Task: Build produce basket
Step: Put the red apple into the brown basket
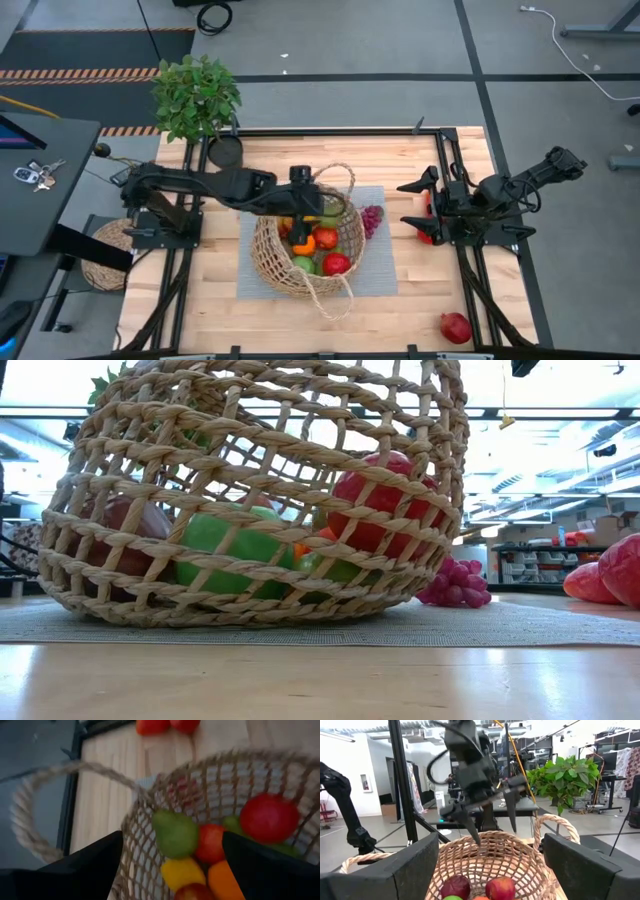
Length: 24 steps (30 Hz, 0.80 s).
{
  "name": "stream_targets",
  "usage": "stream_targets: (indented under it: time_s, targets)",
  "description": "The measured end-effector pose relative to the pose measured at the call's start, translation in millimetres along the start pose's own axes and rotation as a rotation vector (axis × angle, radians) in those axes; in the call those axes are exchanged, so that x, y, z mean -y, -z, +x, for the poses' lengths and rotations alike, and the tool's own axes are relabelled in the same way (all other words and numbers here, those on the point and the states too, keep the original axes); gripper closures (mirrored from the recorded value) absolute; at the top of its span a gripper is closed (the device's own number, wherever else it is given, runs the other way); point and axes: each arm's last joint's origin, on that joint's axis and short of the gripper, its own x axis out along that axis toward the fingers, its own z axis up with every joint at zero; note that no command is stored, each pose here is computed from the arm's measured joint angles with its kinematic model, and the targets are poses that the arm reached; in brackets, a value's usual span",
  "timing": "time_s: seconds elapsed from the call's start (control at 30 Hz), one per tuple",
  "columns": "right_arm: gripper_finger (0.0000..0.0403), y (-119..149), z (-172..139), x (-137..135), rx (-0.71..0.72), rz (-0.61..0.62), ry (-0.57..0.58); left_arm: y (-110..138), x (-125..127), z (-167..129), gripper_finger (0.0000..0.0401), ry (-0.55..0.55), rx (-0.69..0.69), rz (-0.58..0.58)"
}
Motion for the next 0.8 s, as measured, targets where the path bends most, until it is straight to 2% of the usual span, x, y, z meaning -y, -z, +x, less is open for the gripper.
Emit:
stream_targets:
  time_s: [0.17,0.37,0.57,0.8]
  targets:
    - [0.0039,1,1,0,-0.009,0.003,0.0,0,1,-28,0.0054,-0.003,0.059,-0.029]
    - [0.0039,3,2,-1,-0.019,-0.001,-0.001,10,9,-41,0.0054,-0.007,0.063,-0.044]
    - [0.0039,3,3,-2,-0.021,0.002,-0.001,37,16,-45,0.0054,-0.039,0.035,-0.086]
    - [0.0039,4,4,-2,-0.022,-0.001,-0.002,74,10,-63,0.0054,-0.042,0.146,-0.205]
